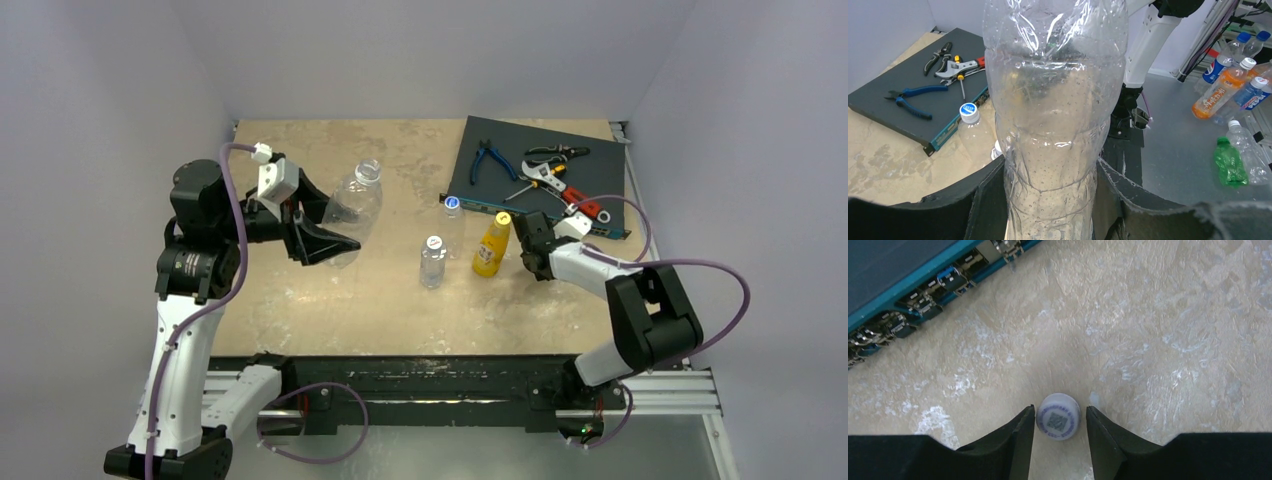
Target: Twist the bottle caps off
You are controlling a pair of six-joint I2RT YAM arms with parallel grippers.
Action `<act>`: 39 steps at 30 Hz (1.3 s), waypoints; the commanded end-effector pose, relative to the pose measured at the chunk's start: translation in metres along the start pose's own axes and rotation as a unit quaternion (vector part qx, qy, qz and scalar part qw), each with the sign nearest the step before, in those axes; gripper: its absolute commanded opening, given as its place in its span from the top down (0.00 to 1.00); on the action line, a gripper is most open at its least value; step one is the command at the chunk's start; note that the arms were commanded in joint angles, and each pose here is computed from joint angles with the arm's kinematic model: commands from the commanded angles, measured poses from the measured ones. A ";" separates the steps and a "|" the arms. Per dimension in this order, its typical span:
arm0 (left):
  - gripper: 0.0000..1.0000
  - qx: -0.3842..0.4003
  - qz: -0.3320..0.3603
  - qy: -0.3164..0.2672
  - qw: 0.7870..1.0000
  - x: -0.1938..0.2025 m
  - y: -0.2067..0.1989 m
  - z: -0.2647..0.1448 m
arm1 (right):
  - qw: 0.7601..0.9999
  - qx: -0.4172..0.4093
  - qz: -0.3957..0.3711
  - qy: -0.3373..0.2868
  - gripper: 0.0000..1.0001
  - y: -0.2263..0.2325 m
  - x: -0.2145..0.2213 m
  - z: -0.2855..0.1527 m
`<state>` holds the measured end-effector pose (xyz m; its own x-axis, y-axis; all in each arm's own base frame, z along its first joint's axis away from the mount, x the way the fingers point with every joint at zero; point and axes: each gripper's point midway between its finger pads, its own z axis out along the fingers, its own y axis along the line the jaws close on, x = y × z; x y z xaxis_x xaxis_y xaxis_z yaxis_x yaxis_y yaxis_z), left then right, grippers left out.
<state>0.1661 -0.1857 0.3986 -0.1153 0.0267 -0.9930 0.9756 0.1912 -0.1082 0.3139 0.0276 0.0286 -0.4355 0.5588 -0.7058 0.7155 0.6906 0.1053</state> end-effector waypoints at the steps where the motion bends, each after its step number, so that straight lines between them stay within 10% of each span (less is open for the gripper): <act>1: 0.98 0.001 0.043 -0.012 0.999 -0.018 -0.002 -0.001 | 1.000 0.003 0.005 -0.015 0.51 0.000 0.005 -0.002; 8: 0.98 -0.001 0.043 -0.012 0.999 -0.017 -0.003 -0.002 | 1.000 -0.009 0.006 -0.029 0.39 0.005 -0.010 -0.019; 21: 0.98 -0.021 0.046 -0.011 0.999 -0.009 0.002 -0.003 | 0.953 -0.242 0.076 -0.164 0.32 0.062 -0.181 -0.183; 26: 0.98 -0.013 0.041 -0.007 0.999 0.000 -0.001 -0.003 | 0.847 -0.490 0.015 -0.205 0.27 0.130 -0.214 -0.330; 34: 0.98 -0.024 0.041 -0.007 0.999 0.002 0.004 -0.003 | 0.566 -0.801 -0.104 -0.162 0.17 0.171 -0.146 -0.532; 39: 0.98 -0.024 0.039 -0.007 0.999 0.002 0.004 -0.003 | 0.516 -0.828 -0.135 -0.172 0.14 0.181 -0.116 -0.581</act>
<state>0.1674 -0.1831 0.3922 -0.0821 0.0305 -0.9962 0.9697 0.2330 -0.0728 0.2129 0.3257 0.4971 -0.1893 0.4214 -0.8869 -0.8123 0.4402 0.3825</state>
